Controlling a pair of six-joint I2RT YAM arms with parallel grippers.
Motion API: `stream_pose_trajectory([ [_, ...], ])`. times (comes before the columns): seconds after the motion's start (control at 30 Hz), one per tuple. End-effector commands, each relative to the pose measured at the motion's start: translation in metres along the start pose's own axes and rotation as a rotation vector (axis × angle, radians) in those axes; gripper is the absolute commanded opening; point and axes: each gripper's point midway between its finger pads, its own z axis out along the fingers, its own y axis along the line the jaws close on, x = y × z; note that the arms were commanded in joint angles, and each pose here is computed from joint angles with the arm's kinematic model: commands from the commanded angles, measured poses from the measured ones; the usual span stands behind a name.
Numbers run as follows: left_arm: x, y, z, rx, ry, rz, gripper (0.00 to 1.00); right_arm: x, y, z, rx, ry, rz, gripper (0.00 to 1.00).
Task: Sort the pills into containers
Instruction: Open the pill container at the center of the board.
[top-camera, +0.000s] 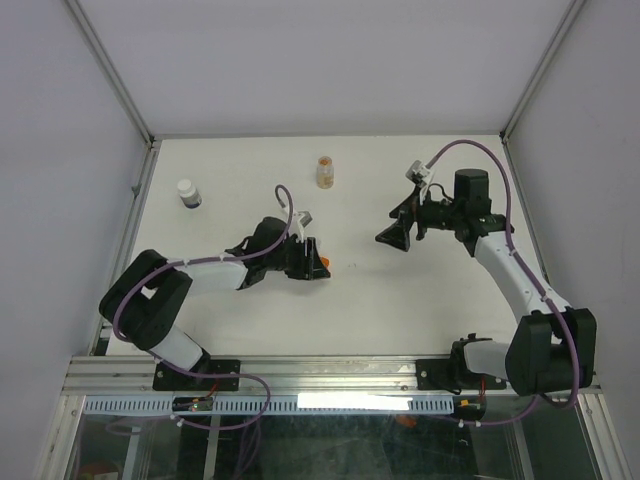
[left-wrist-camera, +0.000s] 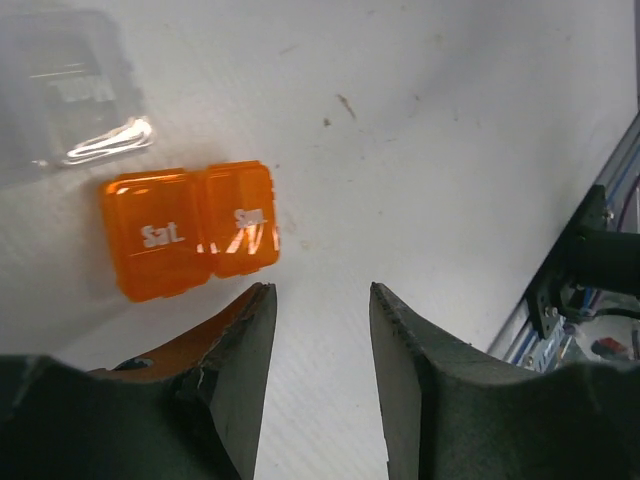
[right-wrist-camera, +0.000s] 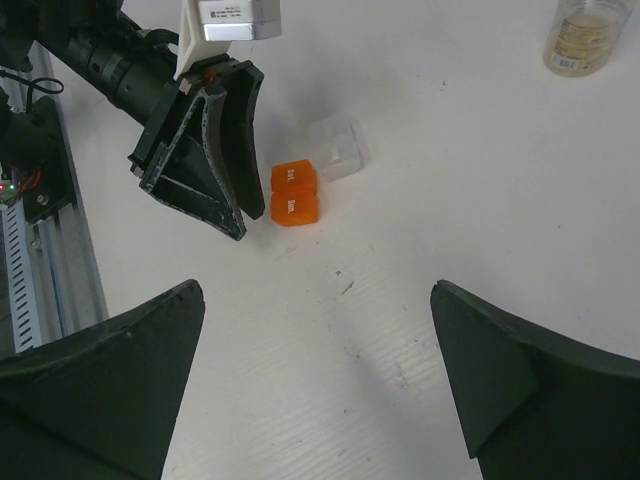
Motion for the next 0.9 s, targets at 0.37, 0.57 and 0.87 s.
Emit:
stream_pose_trajectory([
  [0.37, -0.052, 0.001, -0.058, -0.109, -0.359, 0.2, 0.51, 0.031, 0.037, 0.025, -0.239, -0.005, -0.193, 0.97],
  [0.57, -0.067, 0.016, -0.036, -0.125, -0.306, 0.116, 0.47, 0.043, 0.04, 0.031, -0.254, 0.031, -0.235, 0.96],
  [0.87, -0.058, 0.028, -0.009, -0.123, -0.237, 0.07, 0.44, 0.059, 0.037, 0.047, -0.211, 0.102, -0.329, 0.95],
])
